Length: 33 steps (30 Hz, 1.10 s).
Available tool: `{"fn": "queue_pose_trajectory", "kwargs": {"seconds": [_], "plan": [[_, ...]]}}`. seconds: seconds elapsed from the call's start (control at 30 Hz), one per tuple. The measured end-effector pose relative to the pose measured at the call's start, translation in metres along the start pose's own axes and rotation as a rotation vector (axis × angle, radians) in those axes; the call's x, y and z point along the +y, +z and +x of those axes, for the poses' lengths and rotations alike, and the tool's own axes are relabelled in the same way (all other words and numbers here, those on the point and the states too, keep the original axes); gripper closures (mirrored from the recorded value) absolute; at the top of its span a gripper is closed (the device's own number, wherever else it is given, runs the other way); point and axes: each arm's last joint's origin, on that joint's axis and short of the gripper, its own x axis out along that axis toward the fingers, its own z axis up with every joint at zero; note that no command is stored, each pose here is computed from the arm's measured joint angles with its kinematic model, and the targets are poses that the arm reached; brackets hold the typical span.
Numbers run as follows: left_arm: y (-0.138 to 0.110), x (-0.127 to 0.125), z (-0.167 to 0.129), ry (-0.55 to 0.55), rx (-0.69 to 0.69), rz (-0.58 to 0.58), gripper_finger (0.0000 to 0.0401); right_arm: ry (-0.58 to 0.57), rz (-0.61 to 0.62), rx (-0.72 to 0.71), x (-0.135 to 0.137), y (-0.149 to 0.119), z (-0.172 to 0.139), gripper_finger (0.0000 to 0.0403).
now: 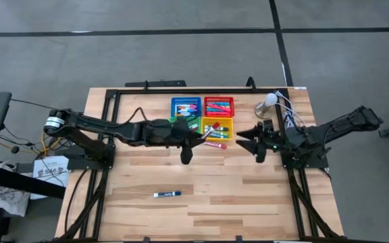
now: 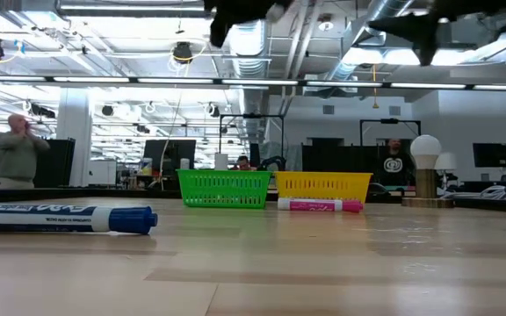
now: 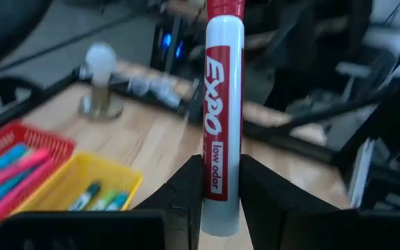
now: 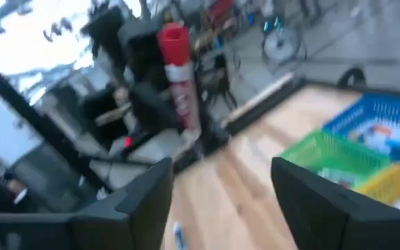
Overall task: Pick & Place Markers
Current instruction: Put the large red marker into the yellow bin
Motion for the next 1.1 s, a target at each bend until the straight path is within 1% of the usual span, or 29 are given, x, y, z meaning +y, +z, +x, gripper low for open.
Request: {"fn": "queue_pose_trajectory", "kwargs": {"seconds": [0.13, 0.33, 0.47, 0.6, 0.77, 0.87, 1.1], "plan": [[0.008, -0.002, 0.0, -0.024, -0.083, -0.019, 0.0322, -0.017, -0.004, -0.105, -0.003, 0.007, 0.019, 0.0143], [0.01, -0.002, -0.001, -0.005, -0.111, -0.027, 0.0321, 0.004, -0.062, -0.204, -0.007, 0.009, 0.043, 0.0138], [0.011, -0.001, 0.0, 0.004, -0.12, -0.03, 0.0321, -0.03, -0.078, -0.191, -0.01, 0.01, 0.061, 0.0137], [0.013, 0.003, 0.0, 0.016, -0.125, -0.033, 0.0321, 0.01, -0.123, -0.156, -0.007, 0.016, 0.079, 0.0137], [0.014, 0.004, 0.0, 0.025, -0.133, -0.031, 0.0321, 0.014, -0.182, -0.159, -0.003, 0.025, 0.097, 0.0137], [0.014, 0.004, 0.0, 0.025, -0.134, -0.03, 0.0321, 0.01, -0.193, -0.168, -0.004, 0.031, 0.103, 0.0137], [0.014, 0.004, 0.0, 0.025, -0.135, -0.03, 0.0321, 0.027, -0.194, -0.185, -0.007, 0.043, 0.106, 0.0137]]}}
